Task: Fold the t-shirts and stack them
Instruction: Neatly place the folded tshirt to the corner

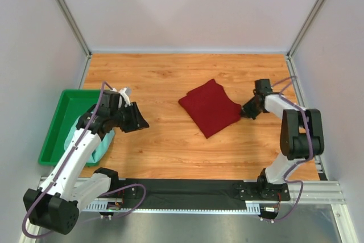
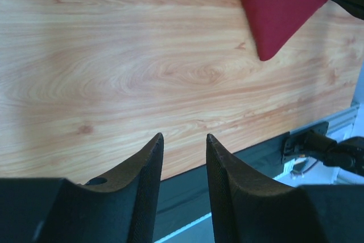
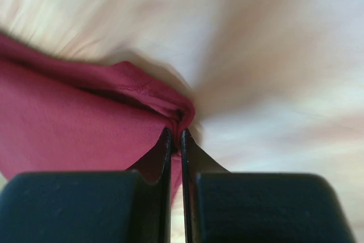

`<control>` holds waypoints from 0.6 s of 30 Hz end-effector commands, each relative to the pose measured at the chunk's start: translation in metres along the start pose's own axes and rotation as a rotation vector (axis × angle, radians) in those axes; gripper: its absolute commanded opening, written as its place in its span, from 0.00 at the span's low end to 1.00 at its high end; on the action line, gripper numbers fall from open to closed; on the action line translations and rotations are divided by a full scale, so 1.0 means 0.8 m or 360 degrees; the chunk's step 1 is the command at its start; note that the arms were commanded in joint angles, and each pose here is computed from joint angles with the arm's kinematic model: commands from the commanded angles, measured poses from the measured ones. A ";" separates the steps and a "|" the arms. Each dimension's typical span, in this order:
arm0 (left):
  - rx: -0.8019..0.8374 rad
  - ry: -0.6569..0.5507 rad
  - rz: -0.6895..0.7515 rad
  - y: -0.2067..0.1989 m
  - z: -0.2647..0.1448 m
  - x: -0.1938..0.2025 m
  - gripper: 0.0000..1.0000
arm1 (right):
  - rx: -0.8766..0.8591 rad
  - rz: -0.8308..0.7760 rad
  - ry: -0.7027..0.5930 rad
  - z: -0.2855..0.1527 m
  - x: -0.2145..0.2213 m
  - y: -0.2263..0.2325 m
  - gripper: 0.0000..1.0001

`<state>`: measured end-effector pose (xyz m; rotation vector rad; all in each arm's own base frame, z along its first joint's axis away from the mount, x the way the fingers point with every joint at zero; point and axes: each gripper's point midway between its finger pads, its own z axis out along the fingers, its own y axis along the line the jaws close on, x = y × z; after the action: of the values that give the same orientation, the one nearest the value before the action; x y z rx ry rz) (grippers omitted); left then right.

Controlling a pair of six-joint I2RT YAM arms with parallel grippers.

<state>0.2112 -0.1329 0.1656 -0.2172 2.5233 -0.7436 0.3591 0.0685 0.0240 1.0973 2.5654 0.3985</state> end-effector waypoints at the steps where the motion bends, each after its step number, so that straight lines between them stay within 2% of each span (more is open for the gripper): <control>1: 0.0170 -0.0017 0.0112 -0.031 -0.002 -0.003 0.43 | 0.0288 0.0435 -0.0342 -0.033 -0.052 -0.092 0.00; 3: 0.0239 0.0017 0.0116 -0.040 0.002 -0.001 0.43 | 0.0389 0.0569 -0.0430 -0.053 -0.068 -0.136 0.00; 7: 0.0254 0.0034 0.0140 -0.040 0.006 0.000 0.43 | 0.0538 0.0755 -0.0519 -0.098 -0.068 -0.211 0.00; 10: 0.0280 0.0066 0.0154 -0.040 0.012 0.004 0.43 | 0.0646 0.0808 -0.0535 -0.119 -0.062 -0.257 0.00; 18: 0.0334 0.0113 0.0185 -0.047 0.022 0.002 0.43 | 0.0807 0.0924 -0.0563 -0.171 -0.052 -0.339 0.00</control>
<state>0.2150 -0.1661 0.1654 -0.0459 2.5200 -0.9331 0.1894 -0.1446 0.0484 1.9090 2.0176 -0.2021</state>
